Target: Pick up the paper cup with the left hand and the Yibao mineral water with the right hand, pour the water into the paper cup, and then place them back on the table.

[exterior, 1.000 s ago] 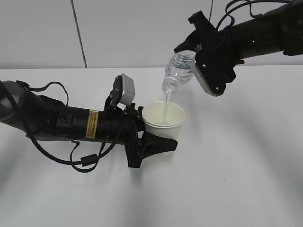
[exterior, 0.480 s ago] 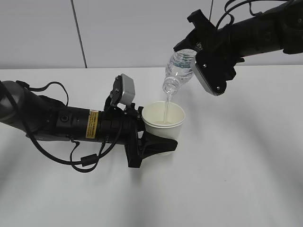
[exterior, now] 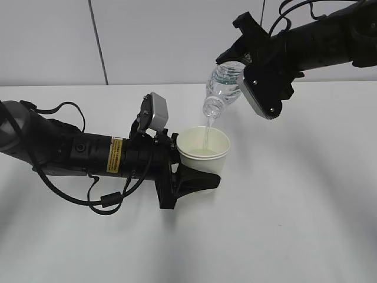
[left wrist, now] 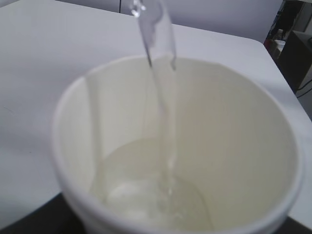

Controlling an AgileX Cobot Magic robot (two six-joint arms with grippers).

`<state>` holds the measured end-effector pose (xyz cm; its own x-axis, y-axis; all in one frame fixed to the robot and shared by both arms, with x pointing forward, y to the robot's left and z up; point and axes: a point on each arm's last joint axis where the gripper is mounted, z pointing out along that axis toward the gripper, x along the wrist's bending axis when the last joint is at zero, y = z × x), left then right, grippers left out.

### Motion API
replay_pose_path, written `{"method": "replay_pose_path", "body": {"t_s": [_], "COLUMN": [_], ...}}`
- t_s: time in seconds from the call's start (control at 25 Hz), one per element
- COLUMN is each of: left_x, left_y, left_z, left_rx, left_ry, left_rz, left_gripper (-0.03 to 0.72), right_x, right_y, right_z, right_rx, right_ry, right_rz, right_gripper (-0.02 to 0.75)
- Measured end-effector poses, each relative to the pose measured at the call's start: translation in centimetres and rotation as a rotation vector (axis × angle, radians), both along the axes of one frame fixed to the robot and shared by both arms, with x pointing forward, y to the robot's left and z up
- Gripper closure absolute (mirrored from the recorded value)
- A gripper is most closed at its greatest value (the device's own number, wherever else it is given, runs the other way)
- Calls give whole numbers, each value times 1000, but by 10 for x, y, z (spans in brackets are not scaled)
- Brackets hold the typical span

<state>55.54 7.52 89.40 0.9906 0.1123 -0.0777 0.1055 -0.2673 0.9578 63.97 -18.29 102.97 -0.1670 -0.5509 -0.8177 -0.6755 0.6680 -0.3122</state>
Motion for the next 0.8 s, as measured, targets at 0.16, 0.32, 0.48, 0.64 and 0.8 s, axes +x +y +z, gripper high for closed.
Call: {"method": "replay_pose_path", "body": {"t_s": [0.16,0.32,0.48,0.64,0.8], "left_x": [0,0,0,0,0], "left_y": [0,0,0,0,0], "left_z": [0,0,0,0,0], "left_rx": [1,2,2,2,2], "left_ry": [1,1,1,1,1], "left_rz": [1,2,2,2,2], "left_gripper": [276,276,276,276,276], "right_x": [0,0,0,0,0], "right_y": [0,0,0,0,0], "right_z": [0,0,0,0,0], "right_rx": [0,0,0,-1,-1], "right_ry": [0,0,0,-1,-1], "right_rz": [0,0,0,1,1], "right_gripper": [293,293,293,293,293]}}
